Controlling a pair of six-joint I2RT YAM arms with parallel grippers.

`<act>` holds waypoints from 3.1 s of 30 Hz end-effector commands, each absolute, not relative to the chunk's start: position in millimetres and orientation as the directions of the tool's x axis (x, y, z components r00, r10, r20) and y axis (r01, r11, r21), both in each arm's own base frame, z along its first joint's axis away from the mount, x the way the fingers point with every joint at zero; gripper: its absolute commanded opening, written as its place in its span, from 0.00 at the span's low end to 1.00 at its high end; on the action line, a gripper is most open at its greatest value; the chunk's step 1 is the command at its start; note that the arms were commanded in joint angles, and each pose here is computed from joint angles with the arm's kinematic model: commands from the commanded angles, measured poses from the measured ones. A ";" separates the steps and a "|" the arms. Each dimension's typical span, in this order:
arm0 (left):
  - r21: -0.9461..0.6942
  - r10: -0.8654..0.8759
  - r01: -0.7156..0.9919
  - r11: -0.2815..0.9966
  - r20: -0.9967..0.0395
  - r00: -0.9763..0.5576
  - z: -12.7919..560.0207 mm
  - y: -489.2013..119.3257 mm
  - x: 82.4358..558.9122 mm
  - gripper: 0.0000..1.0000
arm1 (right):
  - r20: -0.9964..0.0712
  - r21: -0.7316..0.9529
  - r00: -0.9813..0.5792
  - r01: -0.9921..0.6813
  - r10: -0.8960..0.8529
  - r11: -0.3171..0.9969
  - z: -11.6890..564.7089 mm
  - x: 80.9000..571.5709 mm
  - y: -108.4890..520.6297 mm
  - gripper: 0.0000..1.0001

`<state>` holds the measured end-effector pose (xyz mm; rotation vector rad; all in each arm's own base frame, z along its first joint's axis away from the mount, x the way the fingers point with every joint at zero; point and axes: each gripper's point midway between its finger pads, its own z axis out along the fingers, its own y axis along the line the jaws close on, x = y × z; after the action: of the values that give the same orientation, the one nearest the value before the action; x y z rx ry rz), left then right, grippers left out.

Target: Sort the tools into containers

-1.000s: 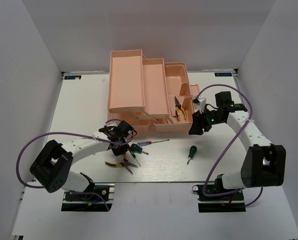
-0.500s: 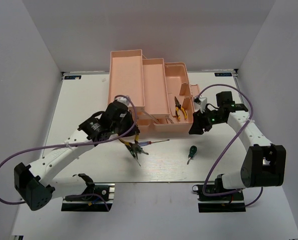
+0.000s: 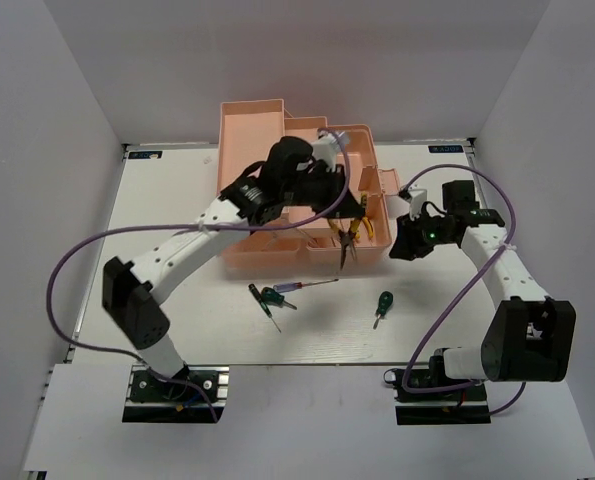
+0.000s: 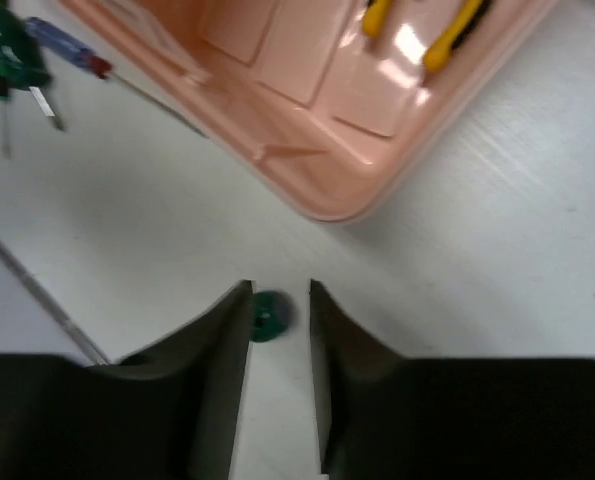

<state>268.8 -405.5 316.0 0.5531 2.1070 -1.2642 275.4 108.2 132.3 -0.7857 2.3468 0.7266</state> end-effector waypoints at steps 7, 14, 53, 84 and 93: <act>-0.551 -0.023 0.757 0.351 -0.813 -0.582 330.9 -480.9 351.5 0.00 | -0.679 0.209 -0.666 -0.577 -0.307 0.789 144.9 294.8 83.1 0.00; -0.518 -0.007 0.706 0.482 -0.808 -0.588 271.1 -484.0 414.2 0.00 | -0.675 0.225 -0.647 -0.639 -0.355 0.736 140.3 278.2 81.8 0.47; -0.268 0.045 0.319 0.909 -0.698 -0.715 178.3 -226.1 198.9 0.85 | -0.269 0.250 -0.960 -0.145 -0.075 0.957 25.0 202.8 107.0 0.02; -0.017 0.082 0.105 0.994 -0.500 -0.862 69.4 -231.6 193.0 0.88 | -0.877 0.311 -0.431 -0.847 -0.213 0.431 264.6 412.3 305.3 0.60; 0.035 0.138 0.144 0.989 -0.577 -0.805 71.8 -239.5 220.6 0.89 | -0.860 0.339 -0.458 -0.841 -0.223 0.422 255.1 380.1 290.1 0.82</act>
<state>197.6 -228.0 51.6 0.1918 2.6217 0.0111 396.7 296.7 233.9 -0.8828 1.9731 1.0223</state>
